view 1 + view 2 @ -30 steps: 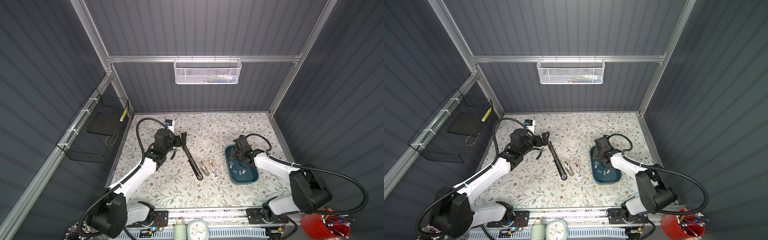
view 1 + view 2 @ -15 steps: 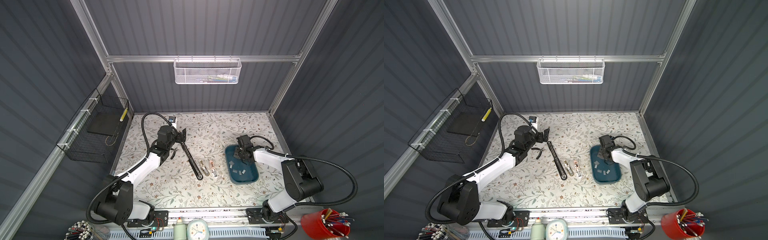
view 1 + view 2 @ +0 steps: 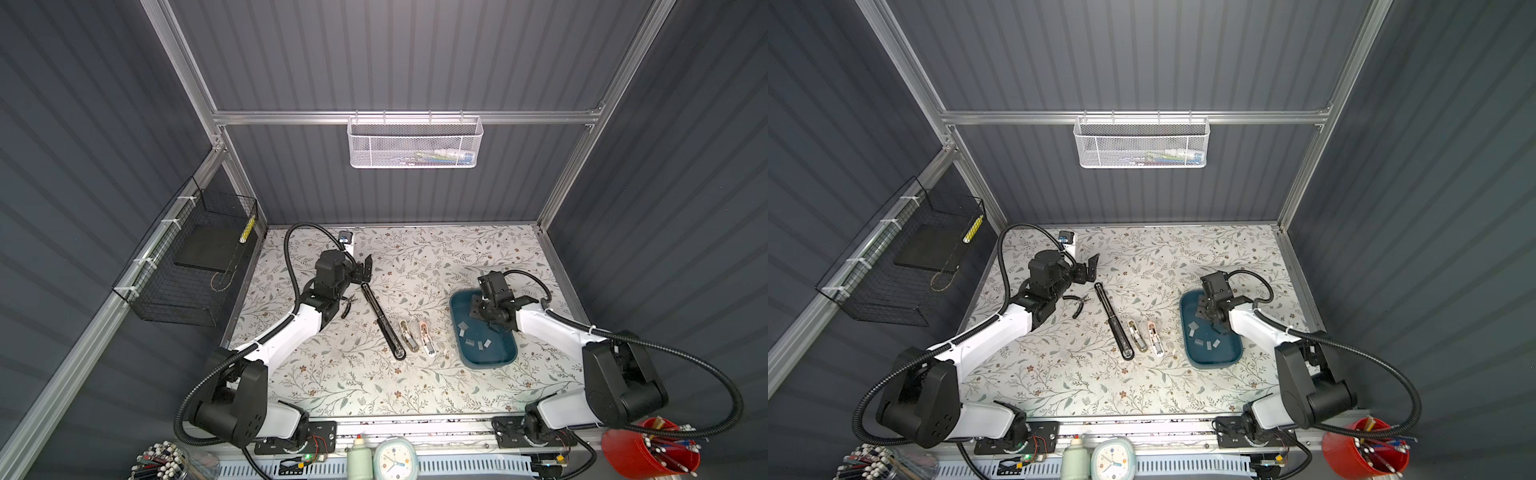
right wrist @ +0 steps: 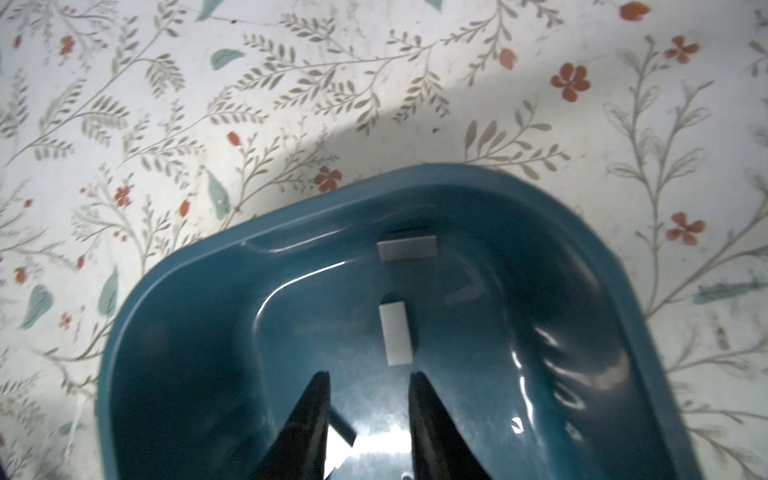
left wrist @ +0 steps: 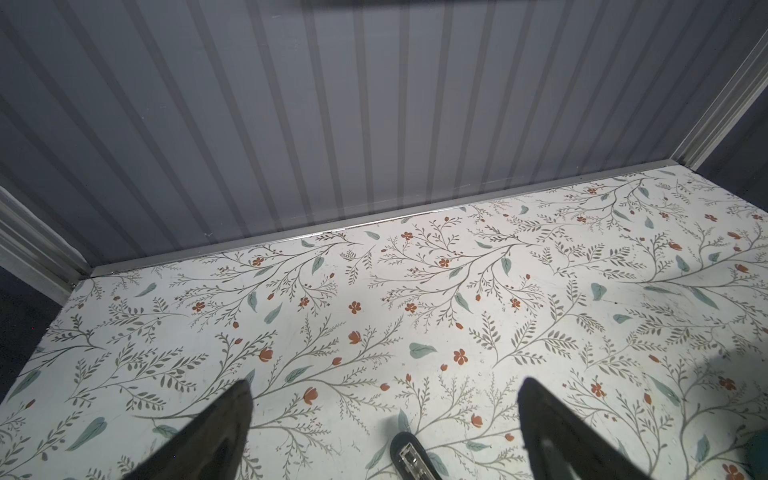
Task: Load the staples into the stapler
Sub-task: 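Lower the right gripper into the teal tray onto a grey staple strip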
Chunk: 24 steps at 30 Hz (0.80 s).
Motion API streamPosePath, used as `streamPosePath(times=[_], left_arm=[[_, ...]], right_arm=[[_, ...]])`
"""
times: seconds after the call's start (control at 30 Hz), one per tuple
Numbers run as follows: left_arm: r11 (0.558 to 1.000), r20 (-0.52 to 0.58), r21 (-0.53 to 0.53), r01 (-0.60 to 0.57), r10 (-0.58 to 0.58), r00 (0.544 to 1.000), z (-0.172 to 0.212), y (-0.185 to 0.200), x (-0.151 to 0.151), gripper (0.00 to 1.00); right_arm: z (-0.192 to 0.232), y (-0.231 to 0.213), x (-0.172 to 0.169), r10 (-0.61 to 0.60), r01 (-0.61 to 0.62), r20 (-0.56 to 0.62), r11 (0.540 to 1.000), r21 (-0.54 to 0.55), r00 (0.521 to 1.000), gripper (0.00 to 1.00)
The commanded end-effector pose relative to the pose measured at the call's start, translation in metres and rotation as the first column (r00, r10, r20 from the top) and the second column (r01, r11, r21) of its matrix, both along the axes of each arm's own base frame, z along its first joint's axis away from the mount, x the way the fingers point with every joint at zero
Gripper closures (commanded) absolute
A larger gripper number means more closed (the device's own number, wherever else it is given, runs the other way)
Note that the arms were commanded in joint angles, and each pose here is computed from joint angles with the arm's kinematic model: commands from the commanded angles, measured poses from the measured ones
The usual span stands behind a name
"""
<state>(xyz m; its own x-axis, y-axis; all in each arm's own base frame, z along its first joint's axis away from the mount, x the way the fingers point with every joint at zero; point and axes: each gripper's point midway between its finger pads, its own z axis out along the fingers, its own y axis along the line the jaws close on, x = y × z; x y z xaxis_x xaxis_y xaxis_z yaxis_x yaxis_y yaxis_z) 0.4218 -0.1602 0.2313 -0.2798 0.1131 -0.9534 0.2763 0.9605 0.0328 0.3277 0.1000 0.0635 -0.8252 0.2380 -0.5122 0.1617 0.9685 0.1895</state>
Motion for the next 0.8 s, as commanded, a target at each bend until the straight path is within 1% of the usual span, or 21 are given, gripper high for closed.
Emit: streamPosePath(times=[0.0,0.07,0.23,0.43,0.63,0.77], left_arm=[[1.000,0.035,0.006,-0.009,0.008,0.999,0.013,0.002,0.005,0.01],[1.000,0.033,0.004,-0.007,0.007,0.999,0.013,0.001,0.004,0.01],[1.000,0.029,0.002,-0.007,0.007,1.000,0.013,0.002,0.004,0.01],[1.000,0.025,0.003,-0.006,0.005,1.000,0.011,0.001,0.005,0.01],[1.000,0.016,0.005,-0.003,0.002,1.000,0.009,-0.001,0.006,0.01],[1.000,0.015,0.006,-0.004,0.004,1.000,0.008,0.000,0.006,0.01]], right_arm=[[-0.008,0.021,-0.017,0.117,-0.117,-0.030,0.993,0.014,0.993,0.67],[-0.015,0.030,-0.022,0.153,-0.152,-0.061,0.988,0.018,0.986,0.68],[-0.033,0.039,-0.024,0.169,-0.170,-0.120,0.985,0.006,0.978,0.72],[-0.042,0.030,-0.026,0.130,-0.137,-0.154,0.990,-0.040,0.979,0.72],[-0.047,0.018,-0.029,0.069,-0.084,-0.175,0.993,-0.081,0.982,0.74],[-0.050,0.011,-0.031,0.034,-0.052,-0.187,0.994,-0.091,0.982,0.75]])
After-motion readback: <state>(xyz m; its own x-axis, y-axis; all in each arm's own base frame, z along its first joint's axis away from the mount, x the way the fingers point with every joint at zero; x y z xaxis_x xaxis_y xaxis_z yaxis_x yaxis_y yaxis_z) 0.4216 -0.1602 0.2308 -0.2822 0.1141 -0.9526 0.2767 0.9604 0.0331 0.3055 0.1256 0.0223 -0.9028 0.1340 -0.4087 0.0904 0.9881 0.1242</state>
